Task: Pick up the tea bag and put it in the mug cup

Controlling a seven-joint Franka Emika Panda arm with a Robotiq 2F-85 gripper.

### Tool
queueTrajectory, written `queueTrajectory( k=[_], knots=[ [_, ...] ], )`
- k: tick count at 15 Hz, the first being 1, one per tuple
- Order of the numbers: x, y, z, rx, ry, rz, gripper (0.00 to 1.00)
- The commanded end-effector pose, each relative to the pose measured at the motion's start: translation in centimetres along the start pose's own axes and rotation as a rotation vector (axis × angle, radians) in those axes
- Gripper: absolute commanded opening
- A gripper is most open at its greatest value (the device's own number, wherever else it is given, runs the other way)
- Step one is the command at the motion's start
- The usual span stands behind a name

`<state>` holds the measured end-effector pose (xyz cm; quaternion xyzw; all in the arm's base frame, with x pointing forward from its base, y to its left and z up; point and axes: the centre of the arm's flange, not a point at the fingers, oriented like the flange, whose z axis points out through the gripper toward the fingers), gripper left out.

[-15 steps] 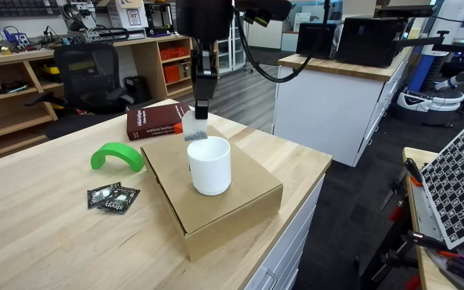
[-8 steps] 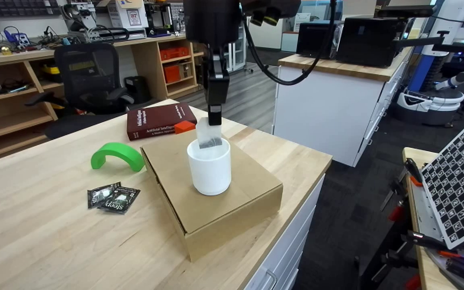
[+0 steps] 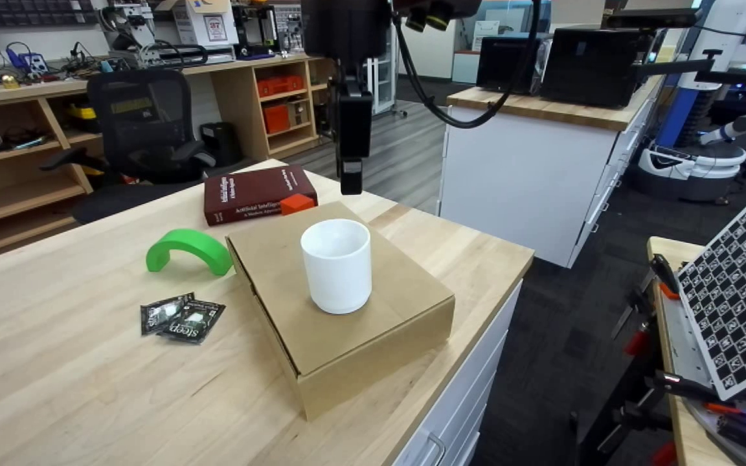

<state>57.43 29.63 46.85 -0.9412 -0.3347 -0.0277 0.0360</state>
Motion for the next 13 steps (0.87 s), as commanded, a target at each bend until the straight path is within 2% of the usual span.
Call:
queueTrajectory(
  k=[1,2,3,6,13],
  knots=[
    [-1.8,0.6,-1.3,-0.004,-0.013,0.035,0.84],
    [-1.9,0.9,-1.4,-0.01,-0.008,0.047,0.91],
    [-0.2,0.7,-0.3,-0.006,0.003,0.015,0.71],
    [-0.3,1.1,-0.4,-0.009,0.003,0.024,0.91],
    [-0.4,1.1,-0.4,-0.009,0.003,0.025,0.91]
  ],
)
